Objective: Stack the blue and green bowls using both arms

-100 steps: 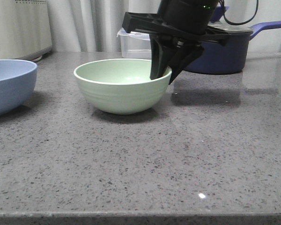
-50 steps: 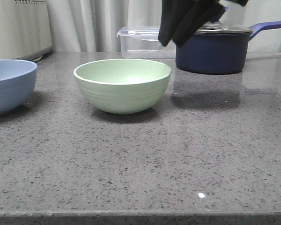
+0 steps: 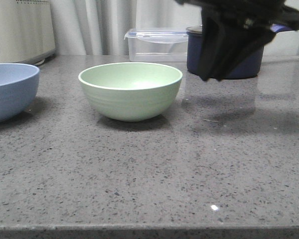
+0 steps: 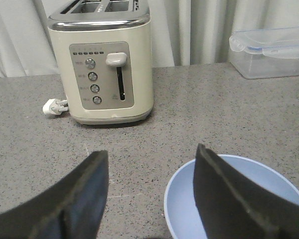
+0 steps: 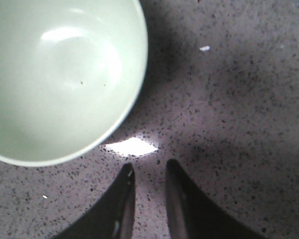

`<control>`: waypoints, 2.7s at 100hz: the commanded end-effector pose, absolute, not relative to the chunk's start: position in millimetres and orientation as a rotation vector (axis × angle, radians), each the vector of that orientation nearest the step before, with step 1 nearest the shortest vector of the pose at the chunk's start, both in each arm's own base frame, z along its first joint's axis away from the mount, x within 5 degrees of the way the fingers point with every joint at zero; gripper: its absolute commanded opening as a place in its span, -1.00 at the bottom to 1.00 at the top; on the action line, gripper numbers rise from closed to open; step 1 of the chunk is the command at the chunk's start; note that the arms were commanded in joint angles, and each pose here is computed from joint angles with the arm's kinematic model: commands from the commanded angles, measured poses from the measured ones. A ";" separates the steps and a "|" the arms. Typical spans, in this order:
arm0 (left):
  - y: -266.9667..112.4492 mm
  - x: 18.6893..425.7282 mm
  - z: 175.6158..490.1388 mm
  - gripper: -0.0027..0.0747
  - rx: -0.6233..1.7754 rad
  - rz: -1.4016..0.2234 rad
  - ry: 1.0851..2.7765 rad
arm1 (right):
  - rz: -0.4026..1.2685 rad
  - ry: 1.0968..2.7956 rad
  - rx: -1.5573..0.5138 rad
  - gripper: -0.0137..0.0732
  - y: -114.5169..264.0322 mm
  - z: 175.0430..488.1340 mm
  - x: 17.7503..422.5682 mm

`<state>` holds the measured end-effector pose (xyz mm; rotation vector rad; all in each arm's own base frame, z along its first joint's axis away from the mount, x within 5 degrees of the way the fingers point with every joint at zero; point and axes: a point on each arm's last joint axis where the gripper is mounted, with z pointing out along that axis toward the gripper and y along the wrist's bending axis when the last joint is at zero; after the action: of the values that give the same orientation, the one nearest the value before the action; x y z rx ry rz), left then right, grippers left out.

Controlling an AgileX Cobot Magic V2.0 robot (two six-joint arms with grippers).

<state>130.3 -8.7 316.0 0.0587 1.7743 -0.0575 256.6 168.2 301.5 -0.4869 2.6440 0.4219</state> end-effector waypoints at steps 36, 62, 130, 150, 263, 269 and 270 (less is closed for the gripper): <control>-7.4 132.3 336.0 0.07 0.036 -0.057 1.652 | 0.461 2.517 -0.483 -0.84 176.0 293.3 259.4; -7.1 132.5 338.1 0.07 0.034 -0.055 1.628 | 0.490 2.505 -0.497 -0.84 187.2 288.0 259.9; -7.2 132.5 337.9 0.07 0.034 -0.055 1.630 | 0.536 2.475 -0.457 -0.84 190.0 290.2 262.0; -7.2 132.5 337.6 0.07 0.034 -0.055 1.634 | 0.541 2.476 -0.453 -0.84 190.3 290.3 261.8; -22.5 275.4 297.3 0.07 0.028 -0.172 2.494 | 0.540 2.484 -0.456 -0.84 190.2 289.7 261.4; -22.6 277.7 293.6 0.07 0.027 -0.172 2.507 | 0.540 2.484 -0.456 -0.84 190.2 289.7 261.4; -22.7 278.0 293.2 0.07 0.027 -0.172 2.508 | 0.540 2.484 -0.456 -0.84 190.2 289.7 261.4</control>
<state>272.9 -23.2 278.9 0.0590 2.5841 -0.1552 260.6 190.6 270.0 -0.4677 2.5784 0.5048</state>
